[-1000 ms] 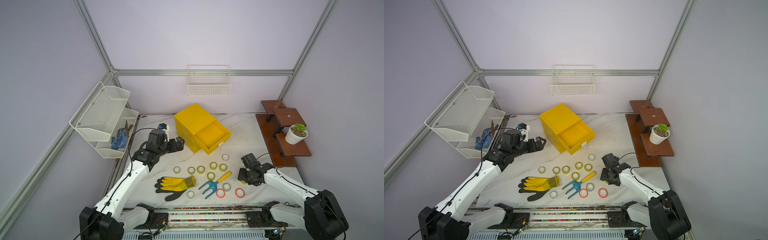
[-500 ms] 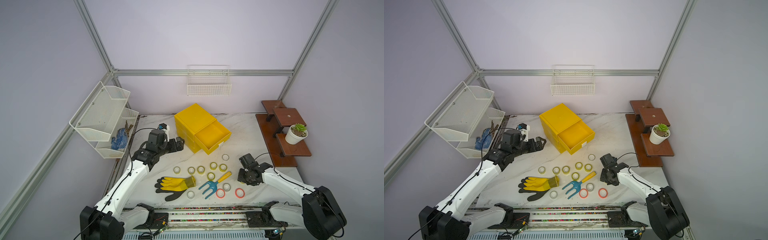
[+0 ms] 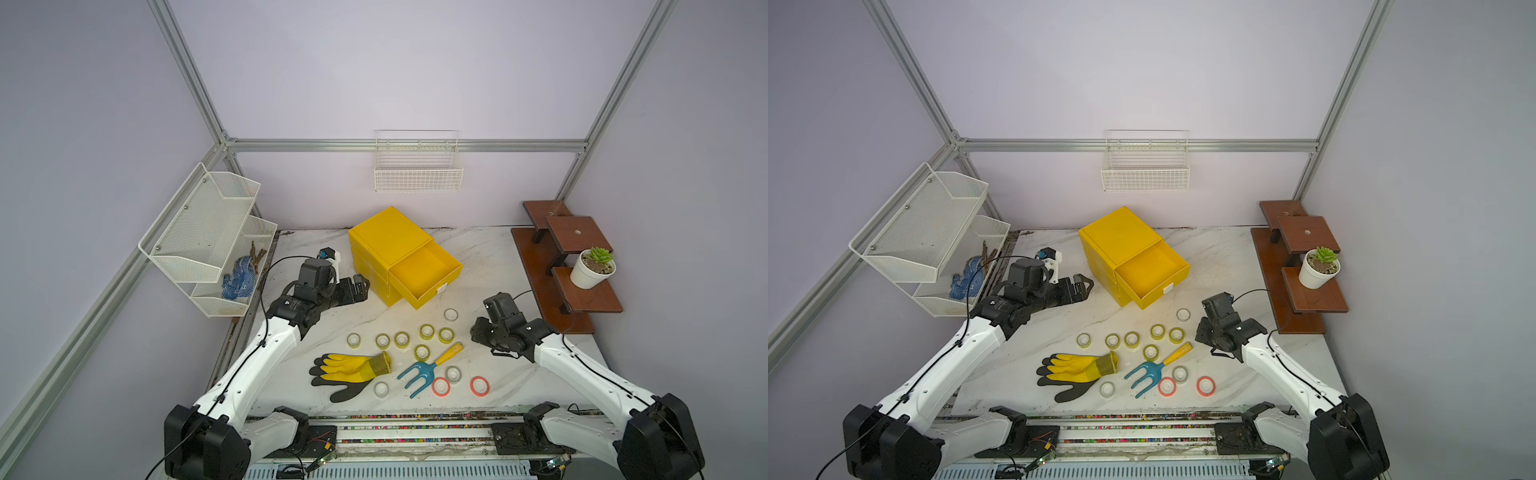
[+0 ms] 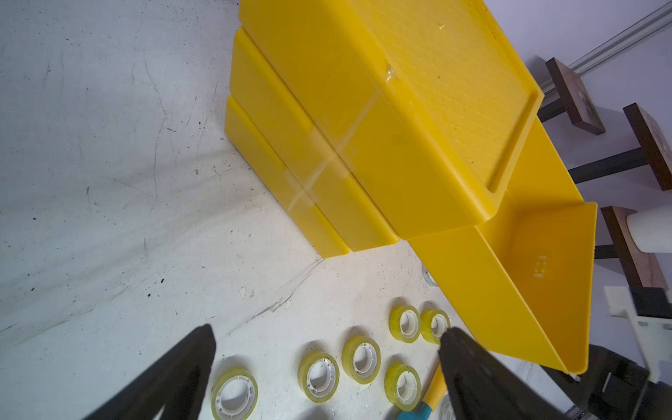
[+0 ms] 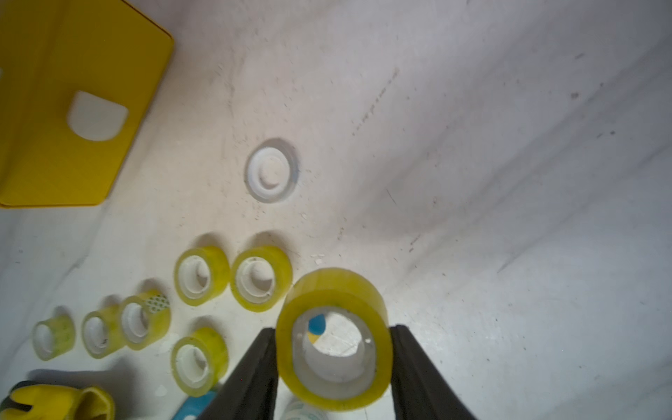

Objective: Place the transparent tape into the drawer according to color
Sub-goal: Pick up the tape at the center of the board, then place the tape in the drawer.

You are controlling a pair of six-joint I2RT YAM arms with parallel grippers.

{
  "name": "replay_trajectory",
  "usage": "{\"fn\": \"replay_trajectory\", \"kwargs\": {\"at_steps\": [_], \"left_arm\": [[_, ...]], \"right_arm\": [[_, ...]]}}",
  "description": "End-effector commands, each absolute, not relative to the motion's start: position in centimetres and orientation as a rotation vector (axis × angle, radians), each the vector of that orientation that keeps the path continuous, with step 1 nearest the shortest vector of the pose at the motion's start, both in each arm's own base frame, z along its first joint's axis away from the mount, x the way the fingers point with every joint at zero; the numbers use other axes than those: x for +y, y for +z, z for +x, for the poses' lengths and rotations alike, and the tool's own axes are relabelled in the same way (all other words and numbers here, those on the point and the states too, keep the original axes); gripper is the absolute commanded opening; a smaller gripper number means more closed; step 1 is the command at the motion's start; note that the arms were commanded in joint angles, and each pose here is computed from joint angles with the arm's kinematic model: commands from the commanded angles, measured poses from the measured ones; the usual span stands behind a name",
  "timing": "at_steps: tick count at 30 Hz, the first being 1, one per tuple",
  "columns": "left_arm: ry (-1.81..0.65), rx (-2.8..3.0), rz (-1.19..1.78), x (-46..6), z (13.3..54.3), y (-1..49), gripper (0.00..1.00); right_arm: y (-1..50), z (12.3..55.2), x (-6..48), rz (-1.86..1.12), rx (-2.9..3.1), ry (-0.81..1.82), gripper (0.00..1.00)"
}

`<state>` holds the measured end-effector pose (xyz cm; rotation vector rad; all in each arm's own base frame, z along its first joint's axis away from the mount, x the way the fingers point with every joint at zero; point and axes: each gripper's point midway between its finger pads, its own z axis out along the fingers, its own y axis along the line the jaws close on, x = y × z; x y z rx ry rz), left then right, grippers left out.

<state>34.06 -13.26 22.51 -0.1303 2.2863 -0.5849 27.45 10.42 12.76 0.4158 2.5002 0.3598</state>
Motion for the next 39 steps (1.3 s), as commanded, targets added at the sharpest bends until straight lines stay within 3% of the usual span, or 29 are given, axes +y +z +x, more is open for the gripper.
{"fn": "replay_trajectory", "kwargs": {"at_steps": [1,7,14,23,33,39], "left_arm": [[-0.595,2.266,-0.111,-13.4,34.4,23.0,1.00],[-0.589,2.272,-0.117,-13.3,34.6,22.8,1.00],[-0.583,2.285,-0.124,-13.1,34.8,22.4,1.00],[-0.576,2.295,-0.132,-12.8,34.9,22.1,1.00],[-0.578,2.295,-0.142,-12.6,34.9,22.2,1.00],[-0.591,2.299,-0.145,-12.6,35.0,22.1,1.00]], "right_arm": [[18.5,29.5,10.7,0.344,2.302,0.409,0.46],[28.6,31.9,12.5,0.191,2.056,0.520,0.46],[34.2,36.3,17.5,0.029,2.004,0.675,0.46],[27.9,41.2,22.9,-0.079,2.277,0.631,0.46],[24.7,41.7,22.9,-0.261,2.412,0.349,0.48],[23.7,41.8,23.1,-0.288,2.445,0.322,0.51]]}}
